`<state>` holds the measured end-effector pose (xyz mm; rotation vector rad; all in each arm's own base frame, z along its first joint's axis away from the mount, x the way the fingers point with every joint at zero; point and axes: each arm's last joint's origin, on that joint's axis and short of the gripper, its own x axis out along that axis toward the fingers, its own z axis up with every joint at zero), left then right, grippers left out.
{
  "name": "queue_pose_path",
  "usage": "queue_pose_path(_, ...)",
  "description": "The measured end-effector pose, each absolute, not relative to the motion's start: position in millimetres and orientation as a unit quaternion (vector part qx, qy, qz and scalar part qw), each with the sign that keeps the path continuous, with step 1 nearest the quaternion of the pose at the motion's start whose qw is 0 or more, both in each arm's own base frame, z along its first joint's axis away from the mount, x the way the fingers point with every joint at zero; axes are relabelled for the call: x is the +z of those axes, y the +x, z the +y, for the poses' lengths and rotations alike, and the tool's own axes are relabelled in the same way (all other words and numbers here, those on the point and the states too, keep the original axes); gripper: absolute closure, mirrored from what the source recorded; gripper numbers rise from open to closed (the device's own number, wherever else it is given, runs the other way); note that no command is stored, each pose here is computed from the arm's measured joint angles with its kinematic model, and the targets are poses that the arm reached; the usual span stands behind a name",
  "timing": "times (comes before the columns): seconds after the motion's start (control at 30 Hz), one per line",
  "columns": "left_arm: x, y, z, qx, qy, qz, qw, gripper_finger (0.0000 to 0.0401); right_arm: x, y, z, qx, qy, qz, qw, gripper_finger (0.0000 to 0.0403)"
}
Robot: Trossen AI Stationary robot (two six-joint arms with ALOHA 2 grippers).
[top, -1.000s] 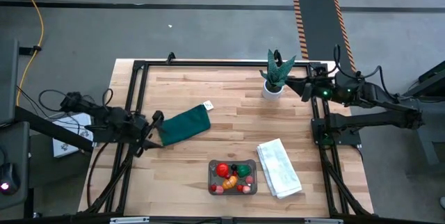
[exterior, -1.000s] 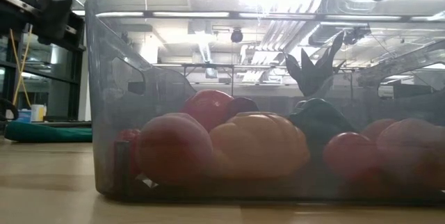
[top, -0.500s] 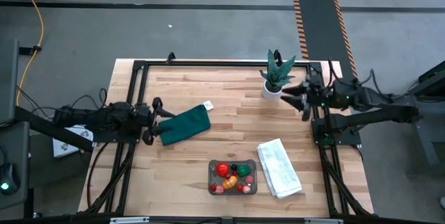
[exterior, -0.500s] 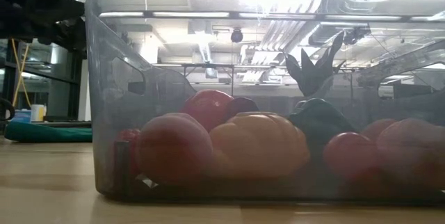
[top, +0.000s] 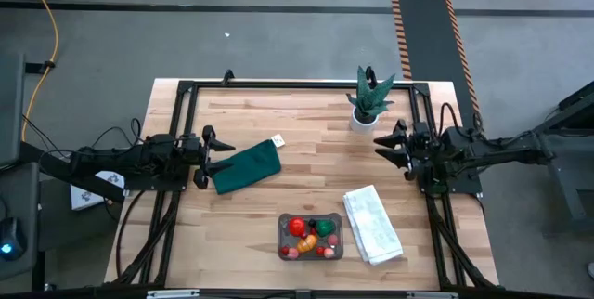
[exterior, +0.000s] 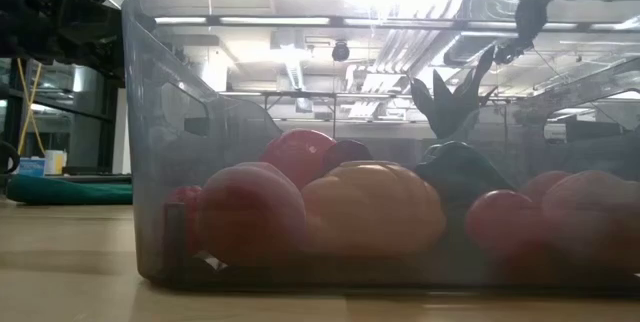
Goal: Pick and placing Produce into tupperware
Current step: Return to Home Position
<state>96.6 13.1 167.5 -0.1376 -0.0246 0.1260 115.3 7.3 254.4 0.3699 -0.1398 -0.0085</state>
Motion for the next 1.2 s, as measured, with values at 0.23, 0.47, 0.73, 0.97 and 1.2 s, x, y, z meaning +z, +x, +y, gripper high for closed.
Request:
queue_pose_path(0.23, 167.5, 96.6, 13.1, 0.063, -0.069, -0.012, 0.996, 0.0164, 227.0, 105.4, 7.4, 0.025, 0.168, -0.144, 0.975, 0.0247)
queue_pose_path(0.47, 167.5, 96.6, 13.1, 0.064, -0.069, -0.012, 0.996, 0.0164, 217.3, 99.8, 8.0, 0.048, 0.155, -0.182, 0.970, 0.0247)
queue_pose_path(0.73, 167.5, 96.6, 13.1, 0.064, -0.069, -0.012, 0.995, 0.0164, 215.0, 100.2, 8.0, 0.040, 0.122, -0.172, 0.977, 0.0247)
queue_pose_path(0.97, 167.5, 96.6, 13.1, 0.064, -0.069, -0.012, 0.995, 0.0164, 214.0, 100.5, 8.2, 0.041, 0.106, -0.167, 0.979, 0.0247)
queue_pose_path(1.2, 167.5, 96.6, 13.1, 0.064, -0.069, -0.012, 0.996, 0.0164, 211.7, 101.2, 9.3, 0.058, 0.106, -0.153, 0.981, 0.0247)
